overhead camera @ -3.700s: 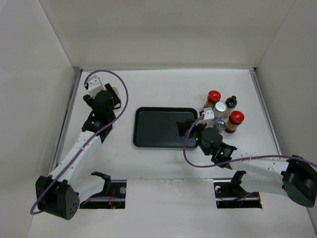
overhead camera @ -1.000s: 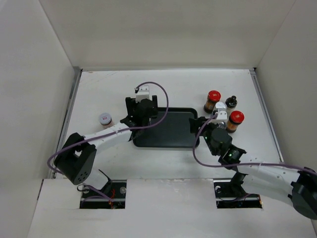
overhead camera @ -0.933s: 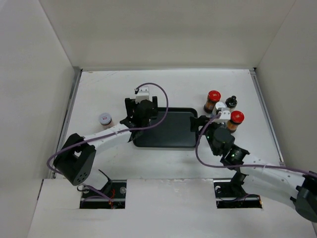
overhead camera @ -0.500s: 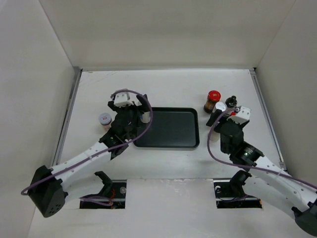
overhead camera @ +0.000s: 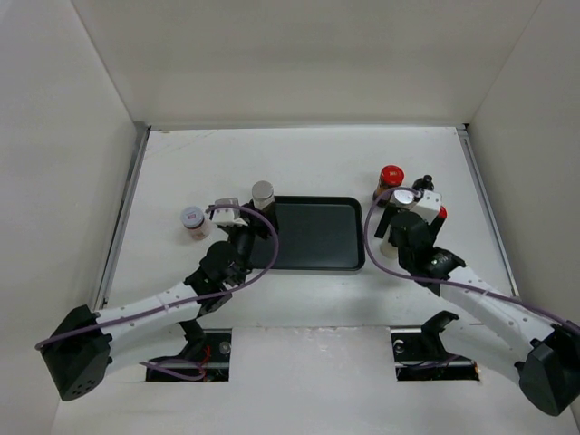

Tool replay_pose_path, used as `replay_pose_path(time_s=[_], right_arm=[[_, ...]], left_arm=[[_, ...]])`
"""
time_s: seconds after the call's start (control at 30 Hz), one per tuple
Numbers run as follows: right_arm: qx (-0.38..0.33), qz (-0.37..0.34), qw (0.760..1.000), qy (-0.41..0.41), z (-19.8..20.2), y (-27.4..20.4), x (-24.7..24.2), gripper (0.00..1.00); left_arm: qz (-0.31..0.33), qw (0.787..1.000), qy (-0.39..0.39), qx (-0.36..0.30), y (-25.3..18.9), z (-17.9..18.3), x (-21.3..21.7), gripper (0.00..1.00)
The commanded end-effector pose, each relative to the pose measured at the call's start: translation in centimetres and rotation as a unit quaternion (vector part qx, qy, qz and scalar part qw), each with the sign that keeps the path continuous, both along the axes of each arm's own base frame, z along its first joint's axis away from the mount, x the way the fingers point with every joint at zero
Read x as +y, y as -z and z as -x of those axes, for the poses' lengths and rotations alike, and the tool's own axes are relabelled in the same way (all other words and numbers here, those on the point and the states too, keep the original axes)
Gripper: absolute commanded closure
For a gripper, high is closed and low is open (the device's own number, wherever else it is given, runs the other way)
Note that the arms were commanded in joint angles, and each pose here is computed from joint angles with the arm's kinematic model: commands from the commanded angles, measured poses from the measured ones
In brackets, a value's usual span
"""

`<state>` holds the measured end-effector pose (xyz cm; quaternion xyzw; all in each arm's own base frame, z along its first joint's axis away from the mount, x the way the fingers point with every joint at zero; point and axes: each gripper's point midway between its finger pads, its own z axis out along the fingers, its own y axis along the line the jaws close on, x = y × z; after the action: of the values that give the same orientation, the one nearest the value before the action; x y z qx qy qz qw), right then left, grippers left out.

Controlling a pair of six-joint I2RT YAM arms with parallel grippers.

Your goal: Organize the condiment bottles

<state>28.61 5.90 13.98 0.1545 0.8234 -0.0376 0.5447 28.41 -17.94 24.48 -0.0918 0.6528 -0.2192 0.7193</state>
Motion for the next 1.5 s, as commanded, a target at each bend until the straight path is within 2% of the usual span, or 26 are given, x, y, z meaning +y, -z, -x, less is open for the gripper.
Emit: replay_pose_path(time_s=[0.0,0.1,0.13,0.2,0.27,0.33,0.47,0.6,0.7,0.83,0.93,1.23,1.4,1.47], right_arm=[[-0.022,-0.045,0.998,-0.022,-1.4,-1.4,1.8,0.00],[-0.015,-0.038,0.999,-0.006,-1.6,-0.8,1.1,0.14],[-0.016,-0.037,0.999,-0.001,-1.7,-0.8,0.8,0.25],[-0.037,-0.042,0.998,0.009,-1.6,-2.0,0.4,0.39],[-0.073,-0.044,0.996,0.008,-1.6,-4.5,0.7,0.46],[-0.097,-0.046,0.994,-0.018,-1.3,-6.8,2.3,0.49],[-0.136,-0.071,0.984,-0.091,-1.7,-11.8,8.0,0.49],[-0.155,-0.101,0.969,-0.163,-4.6,-13.3,14.8,0.49],[-0.164,-0.119,0.959,-0.198,-6.5,-13.6,19.2,0.47],[-0.159,-0.102,0.956,-0.223,-9.3,-12.4,24.0,0.46],[-0.154,-0.097,0.954,-0.236,-10.6,-11.5,27.1,0.46],[-0.133,-0.066,0.959,-0.241,-13.2,-7.7,31.1,0.44],[-0.123,-0.043,0.965,-0.229,-12.9,-6.0,30.6,0.28],[-0.120,-0.042,0.965,-0.229,-12.8,-5.7,30.4,0.26]], left_arm=[[0.042,0.999,0.017,-0.029,-1.3,0.4,-0.6,0.32],[0.041,0.999,0.026,-0.023,0.2,0.9,-0.9,0.32],[0.045,0.998,0.025,-0.023,0.5,0.9,-0.9,0.32],[0.055,0.998,0.021,-0.029,0.6,0.6,-0.8,0.32],[0.061,0.997,0.025,-0.034,0.8,0.8,-0.8,0.31],[0.066,0.997,0.025,-0.036,0.9,1.1,-0.7,0.29],[0.085,0.995,-0.001,-0.044,0.5,1.2,0.9,0.28],[0.099,0.993,-0.037,-0.046,0.4,1.4,3.1,0.28],[0.117,0.989,-0.077,-0.049,0.1,1.6,5.1,0.28],[0.141,0.981,-0.128,-0.048,0.4,2.1,8.0,0.24],[0.134,0.977,-0.162,-0.036,1.1,1.8,9.0,0.21],[0.124,0.978,-0.166,-0.027,2.3,1.7,9.1,0.20],[0.124,0.979,-0.162,-0.027,2.4,1.6,8.9,0.20],[0.124,0.979,-0.163,-0.026,2.4,1.6,8.9,0.20]])
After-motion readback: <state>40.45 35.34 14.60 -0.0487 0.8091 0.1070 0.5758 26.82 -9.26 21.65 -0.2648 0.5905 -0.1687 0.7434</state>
